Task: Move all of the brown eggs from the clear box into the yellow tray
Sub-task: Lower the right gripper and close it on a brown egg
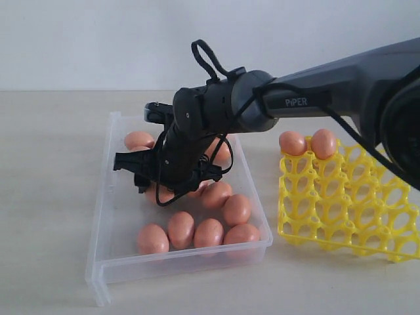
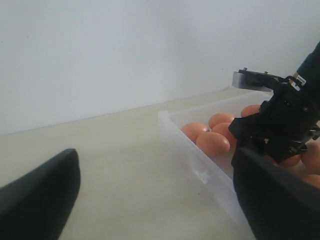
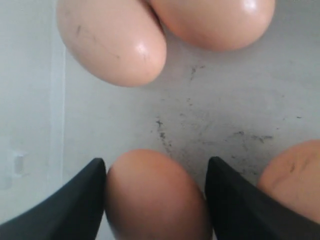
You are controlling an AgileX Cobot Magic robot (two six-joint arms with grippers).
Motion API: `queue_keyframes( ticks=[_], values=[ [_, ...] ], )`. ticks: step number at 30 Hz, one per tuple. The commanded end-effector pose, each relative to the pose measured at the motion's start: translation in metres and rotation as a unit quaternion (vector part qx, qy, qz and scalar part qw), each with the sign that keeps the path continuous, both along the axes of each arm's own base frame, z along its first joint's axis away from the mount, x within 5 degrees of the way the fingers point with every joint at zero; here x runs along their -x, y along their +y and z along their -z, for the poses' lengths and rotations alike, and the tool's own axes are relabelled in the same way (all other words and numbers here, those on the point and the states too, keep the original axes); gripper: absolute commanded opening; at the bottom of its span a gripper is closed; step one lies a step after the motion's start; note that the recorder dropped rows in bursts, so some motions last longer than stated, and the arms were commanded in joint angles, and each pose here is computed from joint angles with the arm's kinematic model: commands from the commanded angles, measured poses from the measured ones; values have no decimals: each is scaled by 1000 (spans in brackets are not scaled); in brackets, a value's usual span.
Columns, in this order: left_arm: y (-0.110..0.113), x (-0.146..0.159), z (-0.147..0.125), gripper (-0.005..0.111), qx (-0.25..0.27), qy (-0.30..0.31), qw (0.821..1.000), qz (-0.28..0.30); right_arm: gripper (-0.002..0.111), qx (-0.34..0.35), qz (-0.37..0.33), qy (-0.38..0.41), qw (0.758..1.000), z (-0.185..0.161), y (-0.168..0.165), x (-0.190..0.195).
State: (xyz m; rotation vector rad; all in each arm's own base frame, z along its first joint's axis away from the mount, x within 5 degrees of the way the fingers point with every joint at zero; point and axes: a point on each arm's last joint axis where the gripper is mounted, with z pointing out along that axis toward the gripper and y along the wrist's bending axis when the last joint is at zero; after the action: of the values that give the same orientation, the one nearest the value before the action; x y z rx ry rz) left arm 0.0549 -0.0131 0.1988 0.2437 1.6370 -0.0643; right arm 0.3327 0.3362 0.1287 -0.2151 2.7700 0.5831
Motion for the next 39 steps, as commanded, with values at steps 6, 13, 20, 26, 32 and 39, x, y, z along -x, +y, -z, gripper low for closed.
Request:
queue_keyframes(
  ticks=[6,13,20,26,32,39],
  values=[
    [0,0,0,78,8,-2,1000,2,54,64,-101,-20,993,9,-6,2],
    [0,0,0,78,8,-2,1000,2,54,135,-259,-80,953,0,-12,4],
    [0,0,0,78,8,-2,1000,2,54,142,-311,-132,931,-11,-11,1],
    [0,0,0,78,8,-2,1000,2,54,126,-282,-143,940,-12,-8,-2],
    [0,0,0,78,8,-2,1000,2,54,128,-294,-156,934,-15,-7,-4],
    [0,0,0,78,8,-2,1000,2,54,103,-256,-172,946,-18,-3,-8]
  ],
)
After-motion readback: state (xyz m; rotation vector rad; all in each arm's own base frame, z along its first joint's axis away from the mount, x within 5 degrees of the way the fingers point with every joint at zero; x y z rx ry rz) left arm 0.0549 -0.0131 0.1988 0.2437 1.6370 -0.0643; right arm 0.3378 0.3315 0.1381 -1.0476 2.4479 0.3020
